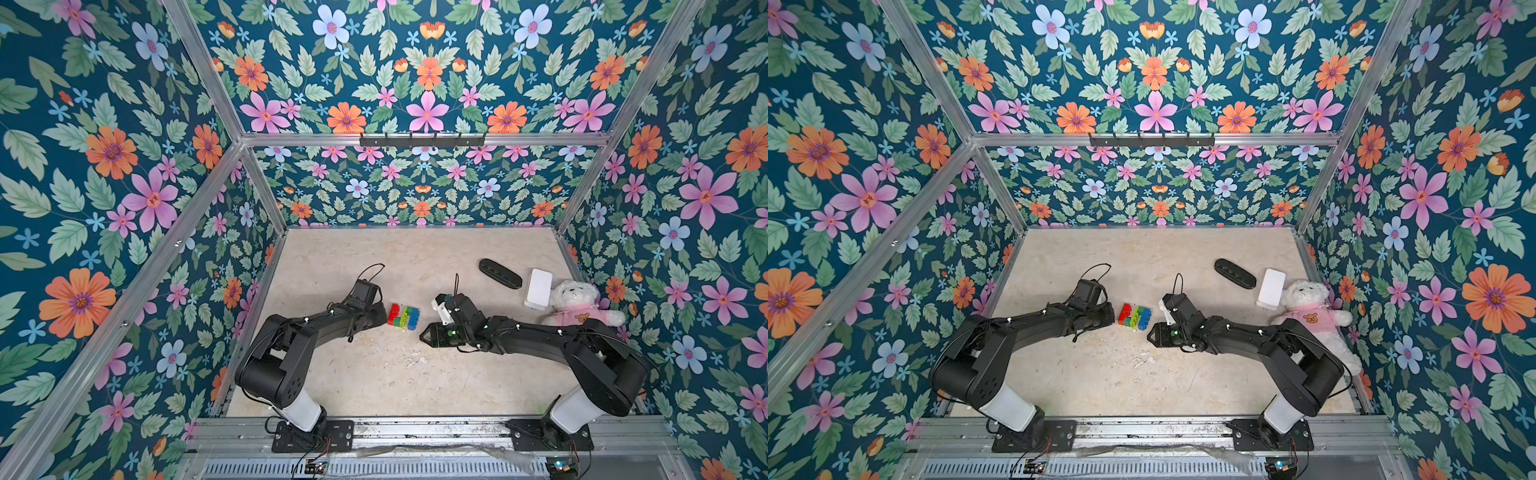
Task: Assemble the number 5 with lego
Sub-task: Adjust the lego brick at the center of the board.
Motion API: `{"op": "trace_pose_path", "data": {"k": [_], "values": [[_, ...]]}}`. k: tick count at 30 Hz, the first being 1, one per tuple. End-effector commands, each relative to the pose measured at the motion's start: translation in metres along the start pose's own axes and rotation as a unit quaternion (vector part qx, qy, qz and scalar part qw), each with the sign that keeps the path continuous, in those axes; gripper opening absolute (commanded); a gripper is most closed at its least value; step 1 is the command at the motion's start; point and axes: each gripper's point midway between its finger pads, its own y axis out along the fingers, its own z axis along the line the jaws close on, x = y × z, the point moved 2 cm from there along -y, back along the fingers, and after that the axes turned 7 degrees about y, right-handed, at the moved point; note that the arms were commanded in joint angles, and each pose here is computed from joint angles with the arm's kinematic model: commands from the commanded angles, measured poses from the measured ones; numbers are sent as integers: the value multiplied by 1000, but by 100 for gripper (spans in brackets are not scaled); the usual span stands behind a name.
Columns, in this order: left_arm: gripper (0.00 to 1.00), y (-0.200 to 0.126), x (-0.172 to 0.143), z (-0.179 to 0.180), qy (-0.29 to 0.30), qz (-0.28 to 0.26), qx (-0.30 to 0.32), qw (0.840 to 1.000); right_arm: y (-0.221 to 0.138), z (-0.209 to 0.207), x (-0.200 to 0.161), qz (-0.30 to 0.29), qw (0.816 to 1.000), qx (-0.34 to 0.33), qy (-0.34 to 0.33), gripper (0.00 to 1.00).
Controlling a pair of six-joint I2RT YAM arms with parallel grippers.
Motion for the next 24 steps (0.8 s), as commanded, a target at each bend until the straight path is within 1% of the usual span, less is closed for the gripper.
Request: {"op": "trace_pose_path", "data": {"k": [1,5,9,15,18,19,24], "values": [[19,3,3,-4,4,-10,-11,1000,14,12,2,-7,999,38,13,46],[19,6,-4,-14,11,-4,-28,1000,24,5,-2,-1,999,35,21,45],[19,7,-12,-23,20,1,-34,999,20,1,-4,-7,999,29,20,45],[19,2,-22,-33,15,6,-44,999,16,-13,-8,-15,999,8,29,44],[18,0,-32,-47,13,11,-60,998,11,-28,-6,-31,998,-7,53,44],[18,-1,-36,-52,16,13,-61,998,0,-26,0,-50,997,1,58,45],[18,1,-55,-71,14,27,-78,997,-23,-47,4,-84,993,-1,85,45]]}}
